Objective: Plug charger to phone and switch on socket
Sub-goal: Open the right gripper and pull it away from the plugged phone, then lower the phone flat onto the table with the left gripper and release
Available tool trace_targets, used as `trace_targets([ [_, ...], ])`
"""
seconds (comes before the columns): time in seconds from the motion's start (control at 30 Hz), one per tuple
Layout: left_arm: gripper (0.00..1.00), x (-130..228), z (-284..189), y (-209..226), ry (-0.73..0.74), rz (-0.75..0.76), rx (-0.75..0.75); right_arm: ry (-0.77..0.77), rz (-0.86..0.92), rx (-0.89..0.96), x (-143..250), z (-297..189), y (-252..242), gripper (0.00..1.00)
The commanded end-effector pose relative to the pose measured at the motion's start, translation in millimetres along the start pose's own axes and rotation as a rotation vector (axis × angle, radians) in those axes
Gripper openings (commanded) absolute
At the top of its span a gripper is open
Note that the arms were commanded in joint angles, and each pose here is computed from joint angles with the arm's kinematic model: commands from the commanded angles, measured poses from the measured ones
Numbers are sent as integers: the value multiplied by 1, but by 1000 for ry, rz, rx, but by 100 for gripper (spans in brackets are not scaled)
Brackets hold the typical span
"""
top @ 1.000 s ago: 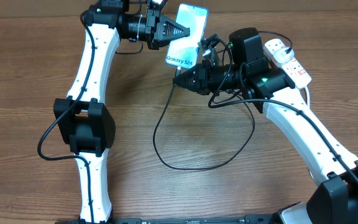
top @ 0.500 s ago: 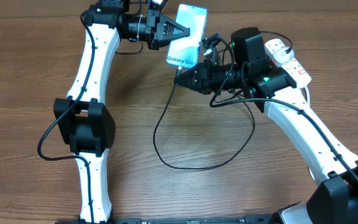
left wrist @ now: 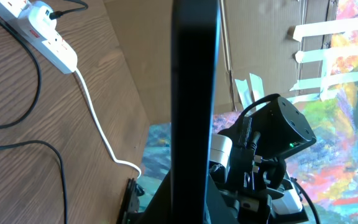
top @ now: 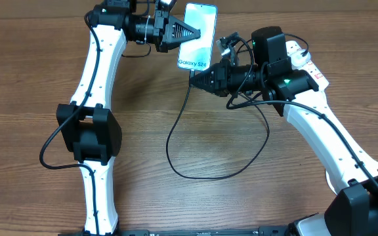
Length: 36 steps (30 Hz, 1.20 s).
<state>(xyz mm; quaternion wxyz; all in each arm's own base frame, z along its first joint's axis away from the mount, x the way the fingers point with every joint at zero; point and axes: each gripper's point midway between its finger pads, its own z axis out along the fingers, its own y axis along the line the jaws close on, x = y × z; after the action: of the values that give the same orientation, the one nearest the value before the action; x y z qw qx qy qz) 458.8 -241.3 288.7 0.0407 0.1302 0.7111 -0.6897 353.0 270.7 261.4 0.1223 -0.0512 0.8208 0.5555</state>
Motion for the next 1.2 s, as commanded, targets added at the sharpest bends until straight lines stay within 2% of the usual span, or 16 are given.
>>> trace_targets([
  [0.0, 4, 10, 6, -44, 30, 88, 67, -80, -44, 24, -22, -11, -1, 4],
  [0.23, 4, 11, 6, -44, 30, 80, 66, -106, -46, 49, -27, -12, -5, 6],
  [0.47, 4, 7, 0, -40, 13, 104, 47, -120, -34, 77, -29, -12, -10, 31],
  [0.53, 4, 2, -4, -27, -15, 99, -27, -121, -18, 97, -28, -13, -15, 38],
  [0.57, 4, -4, -12, -10, -51, 81, -129, -118, 11, 130, -25, -13, -23, 49],
  [0.73, 4, -9, -34, 39, -117, 11, -410, -99, 47, 250, -13, -17, -49, 72],
  [0.9, 4, 7, -52, 87, -94, -51, -701, -110, 126, 447, -2, -30, -86, 90],
  [1.03, 4, 21, -56, 113, -48, -82, -854, -118, 181, 603, 9, -44, -112, 94],
  [1.17, 4, 30, -51, 137, -6, -108, -921, -96, 209, 639, 18, -48, -118, 94],
])
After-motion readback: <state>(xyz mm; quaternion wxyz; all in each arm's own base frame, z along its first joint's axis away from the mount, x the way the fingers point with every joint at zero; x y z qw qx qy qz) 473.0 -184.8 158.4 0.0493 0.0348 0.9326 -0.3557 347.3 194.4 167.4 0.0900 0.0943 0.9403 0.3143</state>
